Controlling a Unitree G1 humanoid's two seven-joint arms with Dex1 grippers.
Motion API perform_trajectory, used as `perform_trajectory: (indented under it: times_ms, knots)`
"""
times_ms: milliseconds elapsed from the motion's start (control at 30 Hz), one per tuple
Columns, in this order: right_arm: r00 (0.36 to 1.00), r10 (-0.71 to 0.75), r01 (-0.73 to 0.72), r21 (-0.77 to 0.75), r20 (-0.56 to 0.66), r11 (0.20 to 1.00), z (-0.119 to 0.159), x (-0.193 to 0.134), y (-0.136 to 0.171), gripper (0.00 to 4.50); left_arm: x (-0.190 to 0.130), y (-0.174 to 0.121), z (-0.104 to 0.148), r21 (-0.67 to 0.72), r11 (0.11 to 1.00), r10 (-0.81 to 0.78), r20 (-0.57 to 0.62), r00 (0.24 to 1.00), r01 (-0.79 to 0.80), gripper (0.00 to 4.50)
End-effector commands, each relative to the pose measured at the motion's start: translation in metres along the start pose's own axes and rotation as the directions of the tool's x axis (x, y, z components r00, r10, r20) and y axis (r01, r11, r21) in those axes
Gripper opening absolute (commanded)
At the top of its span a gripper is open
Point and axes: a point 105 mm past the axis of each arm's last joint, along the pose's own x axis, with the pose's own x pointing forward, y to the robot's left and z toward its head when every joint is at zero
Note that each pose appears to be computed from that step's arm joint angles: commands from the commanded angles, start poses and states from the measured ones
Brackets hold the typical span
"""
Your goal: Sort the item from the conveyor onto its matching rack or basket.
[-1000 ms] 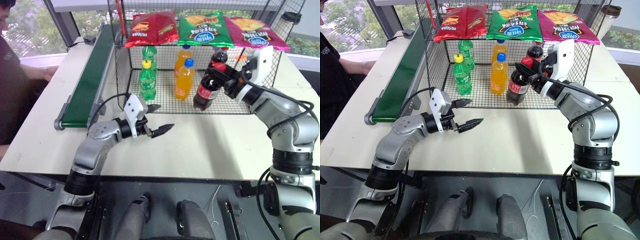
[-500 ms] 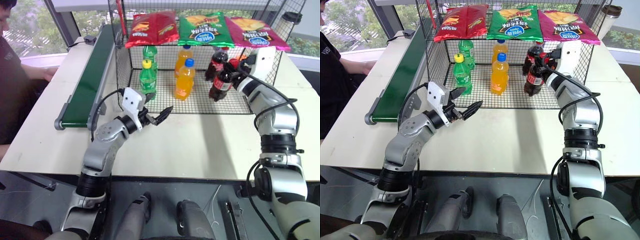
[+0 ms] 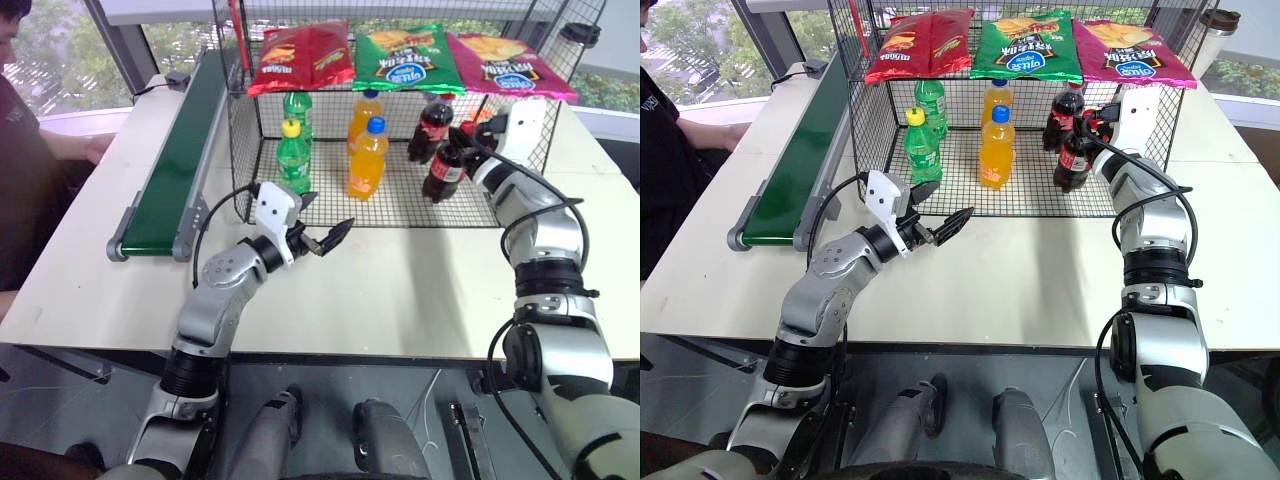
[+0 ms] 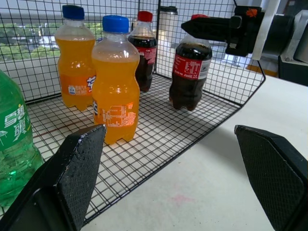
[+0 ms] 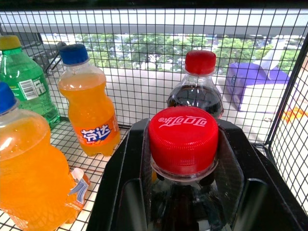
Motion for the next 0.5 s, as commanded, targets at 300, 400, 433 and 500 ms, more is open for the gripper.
perform_trajectory:
  times_ms: [300,400,433,500]
  knots:
    - [0.994,0.052,-0.048,-0.047,0.097,0.998,0.031,0.0029,0.008,4.47,0.0029,-0.0024,0.0118,0.035,0.999,-0.006,0.039,0.999,0.005,4.5]
    - [0.994,0.052,-0.047,-0.051,0.095,0.998,0.0311,0.0019,0.0075,4.47,0.0022,-0.0015,0.0111,0.036,0.999,-0.003,0.037,0.999,0.001,4.5]
    - [0.994,0.051,-0.046,-0.054,0.094,0.997,0.0313,0.0012,0.0069,4.47,0.0019,-0.0011,0.0109,0.037,0.999,-0.001,0.036,0.999,0.0,4.5]
    - [0.995,0.048,-0.042,-0.062,0.091,0.997,0.0321,-0.0024,0.0041,4.47,0.0012,-0.0003,0.0105,0.037,0.999,0.002,0.034,0.999,-0.003,4.5]
